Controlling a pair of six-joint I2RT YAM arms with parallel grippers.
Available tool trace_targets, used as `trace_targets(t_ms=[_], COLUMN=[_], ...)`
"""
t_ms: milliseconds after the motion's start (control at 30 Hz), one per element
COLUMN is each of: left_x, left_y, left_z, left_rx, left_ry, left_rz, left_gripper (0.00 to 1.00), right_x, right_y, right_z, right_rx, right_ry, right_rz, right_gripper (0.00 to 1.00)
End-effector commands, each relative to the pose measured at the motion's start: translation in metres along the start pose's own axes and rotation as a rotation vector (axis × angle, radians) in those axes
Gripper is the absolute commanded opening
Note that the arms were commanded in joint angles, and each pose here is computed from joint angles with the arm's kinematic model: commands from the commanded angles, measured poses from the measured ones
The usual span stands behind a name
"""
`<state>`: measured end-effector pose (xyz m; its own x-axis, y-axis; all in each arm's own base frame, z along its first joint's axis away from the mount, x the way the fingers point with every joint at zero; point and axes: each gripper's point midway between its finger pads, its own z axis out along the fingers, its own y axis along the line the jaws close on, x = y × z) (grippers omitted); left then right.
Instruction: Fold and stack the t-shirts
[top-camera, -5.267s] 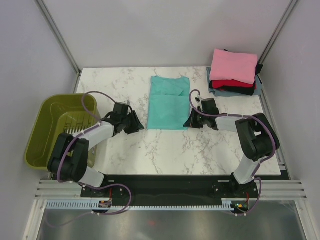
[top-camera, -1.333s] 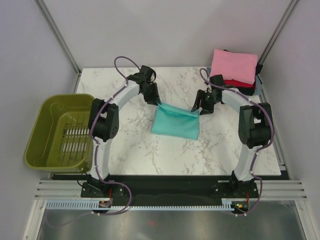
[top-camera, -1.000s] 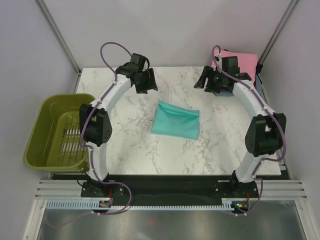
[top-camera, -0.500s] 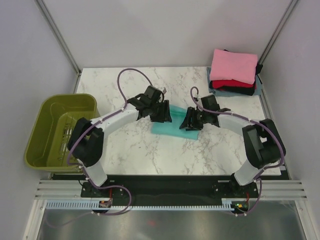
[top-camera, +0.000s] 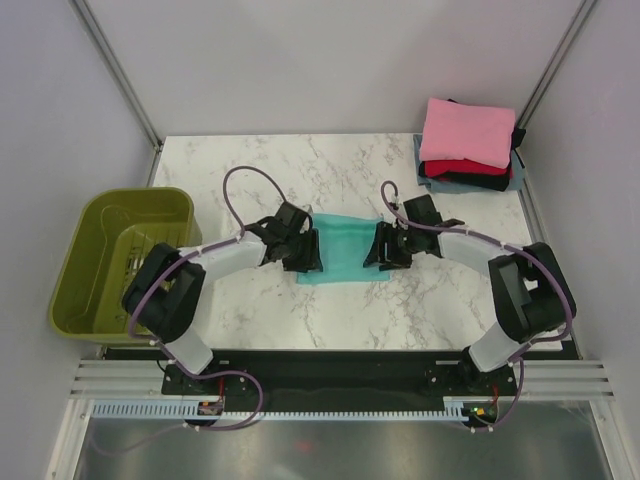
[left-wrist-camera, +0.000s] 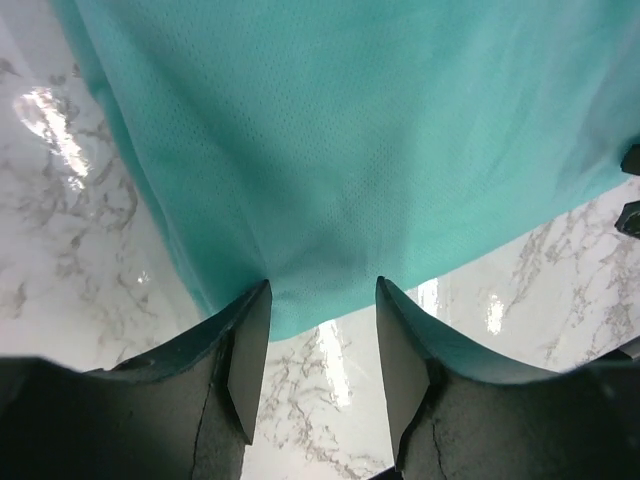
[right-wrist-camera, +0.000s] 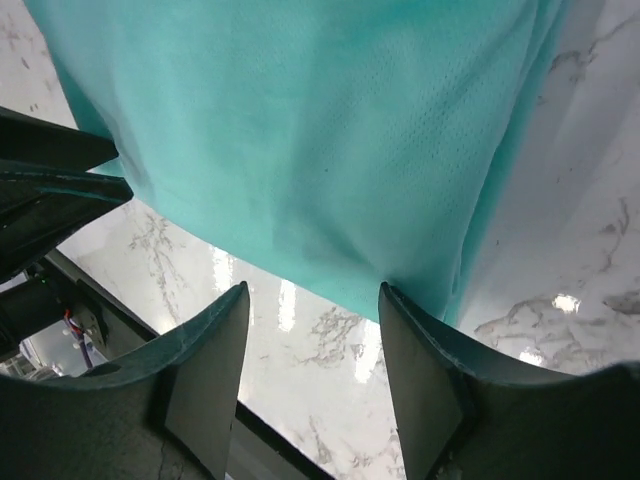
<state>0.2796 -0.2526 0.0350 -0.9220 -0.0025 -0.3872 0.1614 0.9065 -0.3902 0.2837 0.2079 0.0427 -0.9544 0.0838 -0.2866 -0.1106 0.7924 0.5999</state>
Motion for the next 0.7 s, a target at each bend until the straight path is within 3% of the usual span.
trace_targets(t_ms=[0,133,300,500,667], left_x=[-0.029,-0.070,-0.094,-0.113,-0.136], left_y=[-0.005,-0.037,-0.057,-0.046,-0.008], left_z=[-0.036,-0.065,-0.056,-0.015,0.009], left_rx=[-0.032,0.019,0.068,0.052,0.019], left_ry=[-0.110,-0.183,-0.185,-0.149,-0.132], left_rz=[0.038,0.087,0.121,0.092,0.007], left_gripper=[0.54,0.56,0.55,0.54,0.52], right_x=[-0.039,-0.075,-0.101,-0.118,-0.158], right_y=[0.032,0.062,0.063,0.028,0.015], right_z=[-0.034,-0.045,-0.022,0.032,0.039], right_rx=[-0.010,-0.064,-0.068,-0.028,-0.053], right_ry=[-0.091,-0.150,-0.130,-0.053,-0.089], right_rz=[-0.093,-0.121,-0.115,-0.072,-0.063], right_gripper=[0.63,0.65,0.64,0.62,0.62])
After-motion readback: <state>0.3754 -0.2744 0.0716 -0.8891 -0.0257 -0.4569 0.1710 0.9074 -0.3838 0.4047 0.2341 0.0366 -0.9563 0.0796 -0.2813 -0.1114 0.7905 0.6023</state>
